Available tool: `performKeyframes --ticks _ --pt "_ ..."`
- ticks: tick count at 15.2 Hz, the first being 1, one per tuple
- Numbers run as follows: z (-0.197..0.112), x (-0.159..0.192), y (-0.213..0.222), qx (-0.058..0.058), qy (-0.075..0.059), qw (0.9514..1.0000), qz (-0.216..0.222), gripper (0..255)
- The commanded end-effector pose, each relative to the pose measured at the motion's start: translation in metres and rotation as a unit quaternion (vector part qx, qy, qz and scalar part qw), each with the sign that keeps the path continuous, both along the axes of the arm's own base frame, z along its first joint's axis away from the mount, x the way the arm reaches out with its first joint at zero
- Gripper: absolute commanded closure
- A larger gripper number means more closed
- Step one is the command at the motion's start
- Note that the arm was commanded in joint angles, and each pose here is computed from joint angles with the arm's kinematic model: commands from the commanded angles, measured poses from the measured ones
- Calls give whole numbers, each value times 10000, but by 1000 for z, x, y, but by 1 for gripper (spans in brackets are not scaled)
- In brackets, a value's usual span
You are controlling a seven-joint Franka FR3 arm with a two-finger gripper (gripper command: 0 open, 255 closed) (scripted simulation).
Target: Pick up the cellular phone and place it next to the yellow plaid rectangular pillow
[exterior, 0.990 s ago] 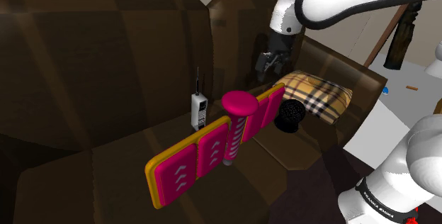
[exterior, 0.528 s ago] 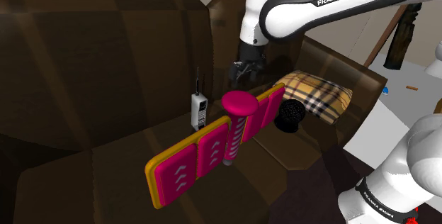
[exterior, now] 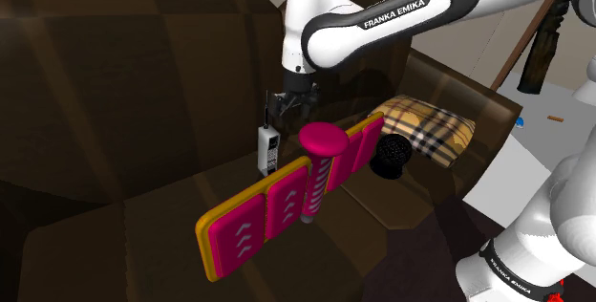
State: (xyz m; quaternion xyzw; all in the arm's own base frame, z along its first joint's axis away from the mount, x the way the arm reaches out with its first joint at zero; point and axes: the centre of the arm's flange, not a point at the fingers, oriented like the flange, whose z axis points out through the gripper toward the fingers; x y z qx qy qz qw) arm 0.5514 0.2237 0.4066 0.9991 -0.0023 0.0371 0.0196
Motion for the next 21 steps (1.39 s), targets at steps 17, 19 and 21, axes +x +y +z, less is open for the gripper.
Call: performKeyframes --ticks 17,19,21 --pt "-67 44 39 47 -6 10000 -45 0" --pt "-67 44 39 47 -6 10000 -45 0" --pt "-67 44 39 47 -6 10000 -45 255"
